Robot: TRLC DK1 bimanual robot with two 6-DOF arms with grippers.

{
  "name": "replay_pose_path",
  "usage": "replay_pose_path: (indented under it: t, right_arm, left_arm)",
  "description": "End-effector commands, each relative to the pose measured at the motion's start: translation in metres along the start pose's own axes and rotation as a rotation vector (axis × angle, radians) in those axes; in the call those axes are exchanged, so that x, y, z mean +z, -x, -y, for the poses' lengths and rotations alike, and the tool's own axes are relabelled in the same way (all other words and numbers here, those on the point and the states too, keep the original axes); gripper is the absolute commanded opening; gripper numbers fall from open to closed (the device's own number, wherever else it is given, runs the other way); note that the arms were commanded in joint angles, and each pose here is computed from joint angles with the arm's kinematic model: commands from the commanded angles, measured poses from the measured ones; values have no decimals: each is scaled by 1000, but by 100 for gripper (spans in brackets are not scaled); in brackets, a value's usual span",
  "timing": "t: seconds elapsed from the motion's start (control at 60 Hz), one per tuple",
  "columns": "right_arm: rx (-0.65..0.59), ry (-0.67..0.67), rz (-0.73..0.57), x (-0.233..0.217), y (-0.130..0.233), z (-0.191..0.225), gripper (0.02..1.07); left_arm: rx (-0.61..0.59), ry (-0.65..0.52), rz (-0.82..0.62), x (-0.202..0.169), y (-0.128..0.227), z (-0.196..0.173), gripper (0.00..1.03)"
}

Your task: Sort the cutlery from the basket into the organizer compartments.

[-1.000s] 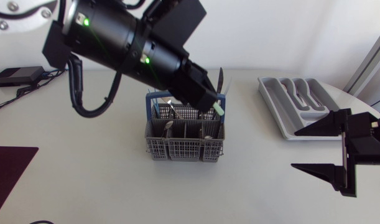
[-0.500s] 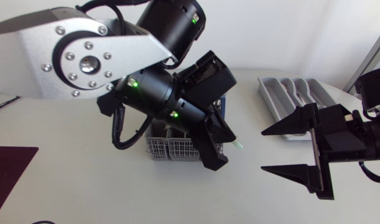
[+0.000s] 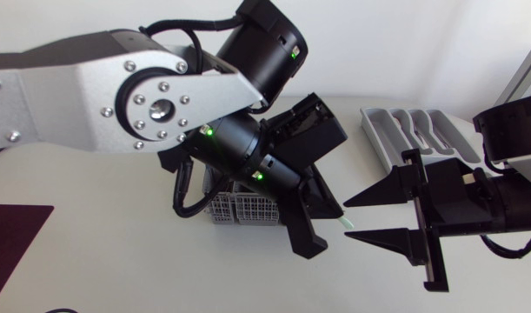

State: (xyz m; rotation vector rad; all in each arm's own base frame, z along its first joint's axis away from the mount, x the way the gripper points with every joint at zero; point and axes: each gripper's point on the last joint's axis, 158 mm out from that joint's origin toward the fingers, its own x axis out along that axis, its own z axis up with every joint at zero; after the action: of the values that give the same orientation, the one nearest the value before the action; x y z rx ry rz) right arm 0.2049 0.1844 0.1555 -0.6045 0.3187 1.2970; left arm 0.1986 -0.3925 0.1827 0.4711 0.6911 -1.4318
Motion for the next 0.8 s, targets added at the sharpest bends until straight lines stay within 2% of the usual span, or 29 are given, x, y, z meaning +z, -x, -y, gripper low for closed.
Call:
replay_pose_path:
  t: [0.0, 0.05, 0.25, 0.467, 0.65, 0.783]
  right_arm:
    - [19, -29, -10, -6, -6, -10, 46]
    - [19, -26, -10, -6, -8, -11, 46]
    - [6, -15, -20, -11, -12, -10, 30]
    - [2, -10, -15, -11, -14, -10, 26]
    - [-1, 3, -21, -12, -17, -11, 13]
    - [-6, 4, -29, -15, -18, -10, 8]
  left_arm:
    - [-28, -17, 1, 1, -7, 4, 3]
    - [-28, -17, 3, 2, -6, 4, 3]
    - [-41, -10, 8, 4, -5, 7, 3]
    - [-52, -3, 6, 4, -5, 8, 3]
    - [-53, 2, 2, 3, -5, 9, 3]
    - [-52, 6, 0, 2, -4, 8, 3]
